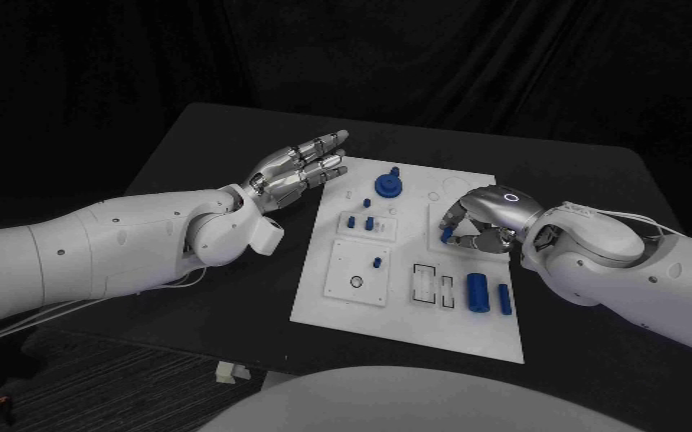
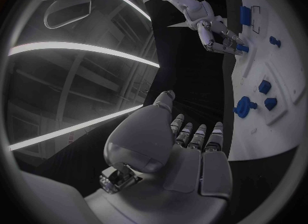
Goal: Assemble the parts on the task board
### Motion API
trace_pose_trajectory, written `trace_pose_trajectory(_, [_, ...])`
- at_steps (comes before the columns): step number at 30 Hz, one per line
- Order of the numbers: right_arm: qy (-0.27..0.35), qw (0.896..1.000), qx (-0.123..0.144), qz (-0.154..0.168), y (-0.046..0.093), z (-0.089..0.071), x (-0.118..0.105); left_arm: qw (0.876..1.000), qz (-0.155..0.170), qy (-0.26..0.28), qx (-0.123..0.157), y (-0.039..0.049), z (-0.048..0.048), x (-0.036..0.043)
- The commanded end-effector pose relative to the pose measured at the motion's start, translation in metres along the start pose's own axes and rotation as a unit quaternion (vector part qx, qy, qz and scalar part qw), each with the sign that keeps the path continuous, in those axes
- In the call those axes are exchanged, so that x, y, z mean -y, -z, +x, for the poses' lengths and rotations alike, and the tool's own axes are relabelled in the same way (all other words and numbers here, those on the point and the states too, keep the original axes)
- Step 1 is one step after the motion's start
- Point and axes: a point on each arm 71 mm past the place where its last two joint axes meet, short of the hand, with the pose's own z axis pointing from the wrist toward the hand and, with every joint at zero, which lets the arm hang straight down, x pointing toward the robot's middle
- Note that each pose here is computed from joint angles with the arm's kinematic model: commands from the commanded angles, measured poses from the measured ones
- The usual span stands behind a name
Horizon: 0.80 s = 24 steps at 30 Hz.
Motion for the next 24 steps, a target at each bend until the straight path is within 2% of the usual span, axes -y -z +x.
trace_pose_trajectory(1, [0.001,1.000,0.000,-0.001,0.001,0.001,-0.001,1.000,0.006,0.005,-0.005,-0.0001,0.0016,0.0003])
trace_pose_trajectory(11, [-0.003,1.000,0.026,-0.005,0.005,-0.004,-0.005,1.000,0.004,0.004,-0.003,0.0007,0.0008,0.0000])
trace_pose_trajectory(24, [-0.005,0.999,0.048,0.008,0.012,-0.012,-0.004,1.000,0.001,0.003,-0.002,0.0007,0.0002,-0.0006])
